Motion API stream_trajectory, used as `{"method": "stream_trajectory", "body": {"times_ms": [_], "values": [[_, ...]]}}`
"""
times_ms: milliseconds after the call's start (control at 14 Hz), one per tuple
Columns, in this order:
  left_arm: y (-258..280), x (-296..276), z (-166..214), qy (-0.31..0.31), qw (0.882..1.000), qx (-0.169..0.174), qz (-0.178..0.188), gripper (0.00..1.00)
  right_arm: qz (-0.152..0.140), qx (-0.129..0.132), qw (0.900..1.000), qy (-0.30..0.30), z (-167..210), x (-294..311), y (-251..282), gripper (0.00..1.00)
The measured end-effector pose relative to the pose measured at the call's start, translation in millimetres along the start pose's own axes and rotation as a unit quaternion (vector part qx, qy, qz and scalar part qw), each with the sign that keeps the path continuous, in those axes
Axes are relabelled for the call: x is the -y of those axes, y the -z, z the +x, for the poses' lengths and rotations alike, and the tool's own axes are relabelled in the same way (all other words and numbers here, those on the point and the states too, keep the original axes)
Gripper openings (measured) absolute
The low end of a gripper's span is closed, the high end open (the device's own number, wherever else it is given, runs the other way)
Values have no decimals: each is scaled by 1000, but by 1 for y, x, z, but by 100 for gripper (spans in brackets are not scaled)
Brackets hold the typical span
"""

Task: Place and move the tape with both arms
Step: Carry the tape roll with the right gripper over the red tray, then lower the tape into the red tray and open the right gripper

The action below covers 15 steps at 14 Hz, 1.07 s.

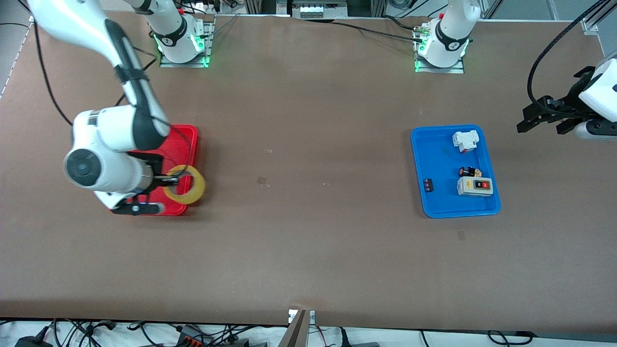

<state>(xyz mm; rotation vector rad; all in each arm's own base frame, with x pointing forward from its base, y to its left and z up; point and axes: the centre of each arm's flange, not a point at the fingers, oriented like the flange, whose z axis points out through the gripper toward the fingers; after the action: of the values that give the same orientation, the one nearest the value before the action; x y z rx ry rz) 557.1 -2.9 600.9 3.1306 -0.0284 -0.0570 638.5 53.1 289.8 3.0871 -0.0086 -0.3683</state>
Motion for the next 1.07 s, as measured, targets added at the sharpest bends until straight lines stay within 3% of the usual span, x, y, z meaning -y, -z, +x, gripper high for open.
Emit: {"method": "stream_trajectory", "body": {"times_ms": [214, 429, 643, 1071], "values": [[9, -5, -6, 24, 1000, 7, -14, 100, 1, 31, 1000, -4, -11, -60, -40, 22], [15, -5, -8, 32, 999, 3, -16, 100, -5, 11, 1000, 0, -23, -89, -69, 22], [15, -5, -8, 33, 999, 3, -16, 100, -4, 16, 1000, 6, -40, -90, -92, 22], [21, -4, -8, 35, 999, -4, -16, 100, -4, 9, 1000, 14, -57, -86, -84, 22]]}}
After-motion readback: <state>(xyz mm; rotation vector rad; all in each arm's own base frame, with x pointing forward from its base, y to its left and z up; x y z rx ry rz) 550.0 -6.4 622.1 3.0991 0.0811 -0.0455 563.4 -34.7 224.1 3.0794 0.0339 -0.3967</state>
